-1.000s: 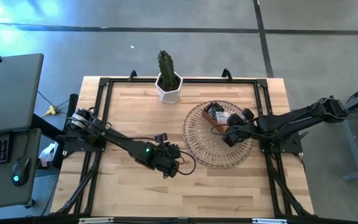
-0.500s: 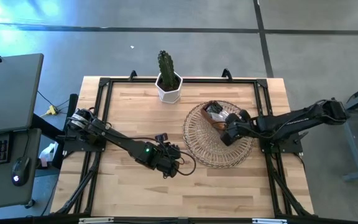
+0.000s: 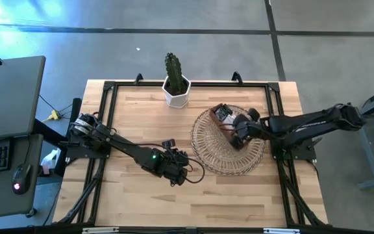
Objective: Pick & Place Tea
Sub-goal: Put the white tea bag into the middle section of the wooden organizer
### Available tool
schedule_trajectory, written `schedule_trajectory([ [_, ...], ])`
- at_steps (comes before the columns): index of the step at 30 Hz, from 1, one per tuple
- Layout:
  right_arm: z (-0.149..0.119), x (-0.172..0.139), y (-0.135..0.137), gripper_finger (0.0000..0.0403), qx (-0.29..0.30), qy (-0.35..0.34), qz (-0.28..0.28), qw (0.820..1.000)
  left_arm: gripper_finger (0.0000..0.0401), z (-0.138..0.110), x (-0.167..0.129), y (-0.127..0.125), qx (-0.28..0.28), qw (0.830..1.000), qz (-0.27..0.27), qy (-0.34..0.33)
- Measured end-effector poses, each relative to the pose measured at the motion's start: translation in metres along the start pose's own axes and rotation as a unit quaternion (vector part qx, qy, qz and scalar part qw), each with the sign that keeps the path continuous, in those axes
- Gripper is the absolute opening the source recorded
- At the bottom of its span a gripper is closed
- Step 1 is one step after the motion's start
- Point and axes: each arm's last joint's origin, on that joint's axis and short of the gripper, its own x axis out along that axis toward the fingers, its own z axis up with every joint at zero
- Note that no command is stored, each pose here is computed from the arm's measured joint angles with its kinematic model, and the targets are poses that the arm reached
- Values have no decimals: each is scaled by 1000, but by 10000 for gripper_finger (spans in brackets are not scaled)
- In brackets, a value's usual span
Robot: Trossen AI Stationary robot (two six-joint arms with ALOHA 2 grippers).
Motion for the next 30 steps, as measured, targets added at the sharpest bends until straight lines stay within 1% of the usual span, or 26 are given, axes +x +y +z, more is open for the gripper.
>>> schedule_trajectory([
  [4,17,-6,3,1,-27,-63,-21,997,143,0,0,0,0,1000,4,-2],
  [7,21,-4,3,0,-31,-83,-12,996,143,0,0,0,0,1000,4,-2],
  [10,17,2,2,0,-25,-67,-13,997,143,0,0,0,0,1000,4,-2],
  [13,11,10,3,0,-33,-50,-23,998,143,0,0,0,0,1000,4,-2],
  [20,-8,38,7,0,-41,2,-74,996,143,0,0,0,-1,1000,2,-2],
  [24,-11,46,11,0,-37,29,-56,997,143,0,0,0,-1,1000,-1,-1],
  [30,-11,45,12,0,-35,35,-38,998,143,0,0,0,2,1000,1,-1],
])
